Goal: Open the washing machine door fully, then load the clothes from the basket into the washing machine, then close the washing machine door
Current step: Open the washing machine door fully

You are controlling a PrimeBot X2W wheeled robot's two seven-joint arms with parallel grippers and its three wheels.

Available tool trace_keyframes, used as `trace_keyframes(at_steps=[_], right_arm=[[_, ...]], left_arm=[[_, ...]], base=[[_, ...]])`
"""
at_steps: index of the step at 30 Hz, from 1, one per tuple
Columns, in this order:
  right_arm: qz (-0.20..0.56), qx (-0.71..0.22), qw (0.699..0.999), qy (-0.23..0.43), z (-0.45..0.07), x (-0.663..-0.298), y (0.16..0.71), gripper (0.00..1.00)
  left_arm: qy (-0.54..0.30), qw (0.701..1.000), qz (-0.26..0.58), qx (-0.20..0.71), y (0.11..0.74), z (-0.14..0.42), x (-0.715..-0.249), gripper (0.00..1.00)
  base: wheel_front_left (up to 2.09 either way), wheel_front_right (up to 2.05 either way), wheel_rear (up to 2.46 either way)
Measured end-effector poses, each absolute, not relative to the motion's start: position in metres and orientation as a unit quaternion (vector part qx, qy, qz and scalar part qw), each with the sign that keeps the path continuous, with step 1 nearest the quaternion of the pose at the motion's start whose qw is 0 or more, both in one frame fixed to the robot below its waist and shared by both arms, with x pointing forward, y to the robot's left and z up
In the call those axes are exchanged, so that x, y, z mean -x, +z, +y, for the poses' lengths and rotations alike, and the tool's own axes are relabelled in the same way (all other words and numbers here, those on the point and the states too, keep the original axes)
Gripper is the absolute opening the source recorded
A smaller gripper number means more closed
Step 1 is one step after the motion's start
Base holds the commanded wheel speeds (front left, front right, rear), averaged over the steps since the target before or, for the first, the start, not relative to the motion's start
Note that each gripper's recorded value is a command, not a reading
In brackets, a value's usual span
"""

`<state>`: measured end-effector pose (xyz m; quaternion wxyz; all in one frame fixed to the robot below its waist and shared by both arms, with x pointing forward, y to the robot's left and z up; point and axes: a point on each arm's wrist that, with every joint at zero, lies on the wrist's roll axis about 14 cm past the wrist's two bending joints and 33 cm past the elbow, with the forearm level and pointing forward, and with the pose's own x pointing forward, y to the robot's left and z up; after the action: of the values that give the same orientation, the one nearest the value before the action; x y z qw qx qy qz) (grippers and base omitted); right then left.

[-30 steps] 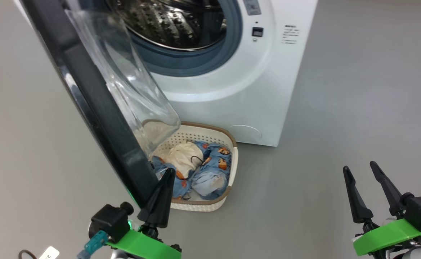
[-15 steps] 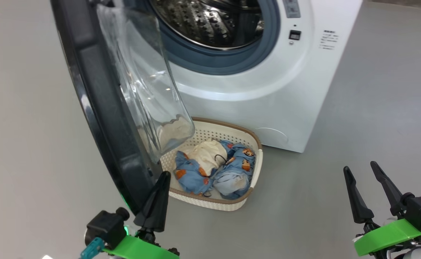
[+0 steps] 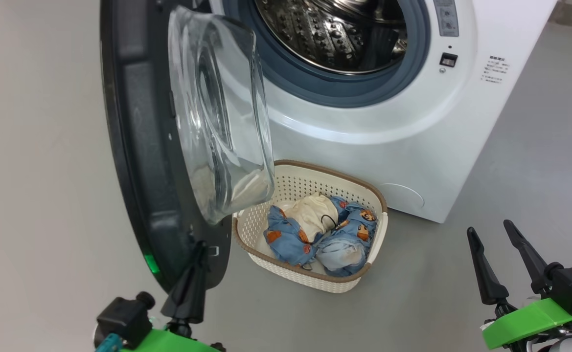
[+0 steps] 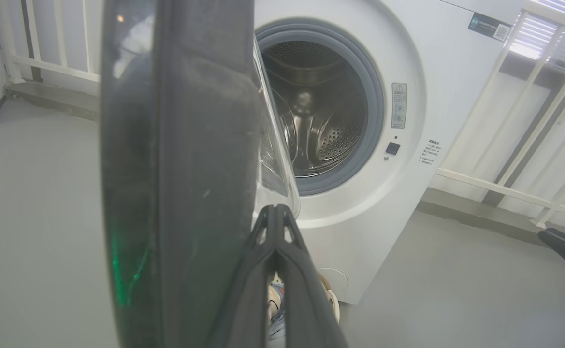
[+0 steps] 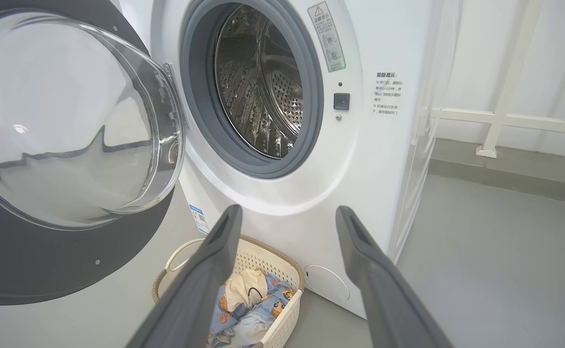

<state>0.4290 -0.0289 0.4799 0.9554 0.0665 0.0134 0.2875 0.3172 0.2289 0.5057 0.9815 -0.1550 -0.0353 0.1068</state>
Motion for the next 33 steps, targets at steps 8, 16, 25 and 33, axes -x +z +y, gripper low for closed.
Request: trace_keyframes(at_steps=[8,16,25,33], right_arm=[[0.01,-0.066,0.951,0.302,-0.019,-0.427,0.483,1.0],[0.015,-0.067,0.952,0.298,-0.021,-0.427,0.48,1.0],[0.021,-0.071,0.955,0.288,-0.027,-0.43,0.474,1.0],[0.025,-0.072,0.955,0.288,-0.027,-0.432,0.471,1.0]], left_arm=[[0.154,0.976,-0.04,0.148,0.506,0.262,-0.301,0.0],[0.183,0.974,-0.036,0.131,0.505,0.288,-0.301,0.0],[0.227,0.967,-0.03,0.113,0.503,0.32,-0.299,0.0],[0.263,0.959,-0.028,0.102,0.502,0.344,-0.292,0.0]], base=[[0.0,0.0,0.0],[0.0,0.0,0.0],[0.0,0.0,0.0],[0.0,0.0,0.0]])
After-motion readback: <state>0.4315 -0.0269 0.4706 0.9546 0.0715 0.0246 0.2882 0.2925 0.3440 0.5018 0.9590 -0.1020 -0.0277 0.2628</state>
